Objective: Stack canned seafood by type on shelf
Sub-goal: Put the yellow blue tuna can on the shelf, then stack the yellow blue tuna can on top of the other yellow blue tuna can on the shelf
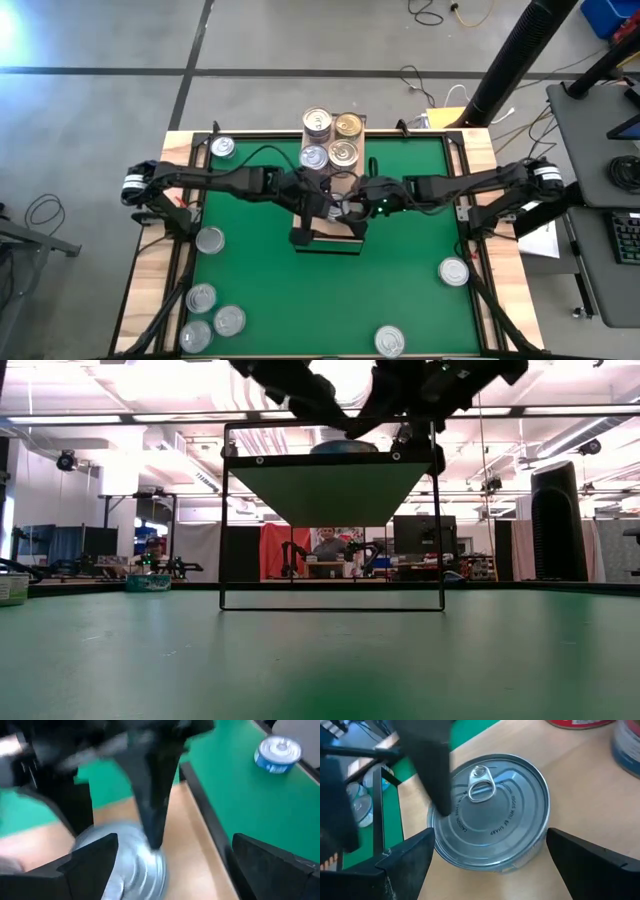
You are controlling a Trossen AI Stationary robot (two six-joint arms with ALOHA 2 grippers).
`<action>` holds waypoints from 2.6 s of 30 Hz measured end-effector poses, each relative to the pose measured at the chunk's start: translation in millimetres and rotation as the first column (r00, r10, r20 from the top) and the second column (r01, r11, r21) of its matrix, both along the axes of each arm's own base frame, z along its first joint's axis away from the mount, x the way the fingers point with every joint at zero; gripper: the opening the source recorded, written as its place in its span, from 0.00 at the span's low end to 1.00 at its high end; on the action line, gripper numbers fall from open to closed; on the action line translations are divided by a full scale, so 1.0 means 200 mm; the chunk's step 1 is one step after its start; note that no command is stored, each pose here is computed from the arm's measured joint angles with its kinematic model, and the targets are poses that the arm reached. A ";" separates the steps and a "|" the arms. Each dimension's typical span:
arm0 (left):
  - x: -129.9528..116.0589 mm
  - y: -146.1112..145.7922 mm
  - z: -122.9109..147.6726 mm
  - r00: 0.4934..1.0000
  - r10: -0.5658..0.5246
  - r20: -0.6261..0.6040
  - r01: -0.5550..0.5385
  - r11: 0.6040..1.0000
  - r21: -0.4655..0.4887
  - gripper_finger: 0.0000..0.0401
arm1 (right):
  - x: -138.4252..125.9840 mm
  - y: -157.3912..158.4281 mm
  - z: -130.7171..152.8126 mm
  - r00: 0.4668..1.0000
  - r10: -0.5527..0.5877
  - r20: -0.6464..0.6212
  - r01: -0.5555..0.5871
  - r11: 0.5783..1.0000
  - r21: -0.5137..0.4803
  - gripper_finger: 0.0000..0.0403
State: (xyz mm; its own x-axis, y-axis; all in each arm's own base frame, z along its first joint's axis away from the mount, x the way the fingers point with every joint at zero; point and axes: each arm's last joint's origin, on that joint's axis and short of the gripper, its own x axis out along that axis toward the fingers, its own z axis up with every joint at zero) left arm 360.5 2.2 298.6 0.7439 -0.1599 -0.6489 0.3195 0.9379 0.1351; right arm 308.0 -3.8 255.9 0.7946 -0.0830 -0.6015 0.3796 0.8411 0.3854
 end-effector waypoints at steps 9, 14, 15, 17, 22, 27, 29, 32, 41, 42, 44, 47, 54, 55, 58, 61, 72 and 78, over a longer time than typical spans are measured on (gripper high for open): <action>-0.02 0.00 -0.03 0.996 0.029 -0.086 -0.031 0.999 -0.019 0.94 | 0.00 0.05 0.16 0.988 -0.049 -0.149 0.032 0.993 -0.112 0.93; -0.02 0.01 -0.03 0.995 0.041 -0.095 -0.043 0.999 -0.024 0.94 | -0.01 0.12 0.22 0.989 -0.062 -0.131 0.045 0.991 -0.125 0.93; -0.03 0.02 -0.03 0.994 0.047 -0.102 -0.050 0.998 -0.025 0.94 | -0.02 0.15 0.22 0.991 -0.051 -0.126 0.035 0.992 -0.120 0.93; -0.04 0.04 -0.03 0.989 0.064 -0.132 -0.069 0.997 -0.034 0.94 | -0.03 0.19 0.23 0.993 -0.031 -0.116 0.019 0.994 -0.110 0.93; -0.07 0.10 -0.02 0.972 0.102 -0.210 -0.110 0.994 -0.029 0.94 | -0.07 0.30 0.24 0.993 -0.030 -0.111 0.021 0.996 -0.086 0.93; -0.08 0.13 -0.02 0.963 0.131 -0.235 -0.136 0.991 -0.005 0.94 | -0.09 0.40 0.25 0.996 -0.040 -0.085 0.032 0.995 -0.091 0.93; -0.09 0.14 -0.02 0.953 0.167 -0.253 -0.163 0.986 0.036 0.94 | -0.10 0.43 0.26 0.996 -0.039 -0.077 0.032 0.996 -0.086 0.93; -0.11 0.16 0.00 0.931 0.237 -0.279 -0.215 0.971 0.109 0.94 | -0.11 0.46 0.26 0.997 -0.029 -0.073 0.024 0.997 -0.071 0.93; -0.14 0.20 0.02 0.880 0.349 -0.322 -0.296 0.934 0.201 0.94 | -0.13 0.50 0.26 0.998 -0.025 -0.065 0.021 0.998 -0.063 0.93; -0.15 0.21 0.01 0.874 0.359 -0.329 -0.300 0.929 0.216 0.94 | -0.13 0.51 0.26 0.998 -0.026 -0.063 0.022 0.997 -0.068 0.93; -0.15 0.21 0.01 0.862 0.378 -0.337 -0.309 0.920 0.242 0.94 | -0.14 0.52 0.26 0.998 -0.016 -0.064 0.011 0.997 -0.072 0.93; -0.16 0.21 0.01 0.856 0.387 -0.343 -0.312 0.916 0.254 0.94 | -0.14 0.54 0.26 0.998 -0.004 -0.064 -0.001 0.997 -0.075 0.93; -0.18 0.20 0.06 0.837 0.406 -0.367 -0.336 0.910 0.242 0.94 | -0.16 0.58 0.26 0.998 0.020 -0.062 -0.025 0.996 -0.081 0.93; -0.18 0.20 0.07 0.839 0.408 -0.361 -0.340 0.910 0.238 0.94 | -0.16 0.58 0.26 0.998 0.019 -0.060 -0.024 0.996 -0.086 0.93; -0.17 0.17 0.10 0.852 0.393 -0.346 -0.338 0.917 0.212 0.94 | -0.17 0.60 0.26 0.998 0.023 -0.059 -0.029 0.995 -0.100 0.93; -0.18 0.11 0.13 0.857 0.372 -0.356 -0.319 0.926 0.199 0.94 | -0.20 0.63 0.24 0.996 0.011 -0.091 -0.024 0.991 -0.135 0.93; -0.41 -0.29 0.20 0.691 0.530 -0.491 -0.409 0.847 0.339 0.94 | -0.42 0.87 0.18 0.984 -0.001 -0.181 -0.012 0.998 -0.068 0.93; -0.55 -0.41 0.15 0.523 0.602 -0.603 -0.564 0.775 0.284 0.94 | -0.49 1.00 0.15 0.993 0.005 -0.114 -0.017 0.994 -0.108 0.93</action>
State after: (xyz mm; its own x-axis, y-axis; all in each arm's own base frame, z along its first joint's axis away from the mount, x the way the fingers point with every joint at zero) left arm 250.3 -79.5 329.6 0.0646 0.1995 -0.9778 -0.2756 0.9453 0.1747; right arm 210.6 196.6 286.0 0.7228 -0.1445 -0.6758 0.4063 0.8799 0.2465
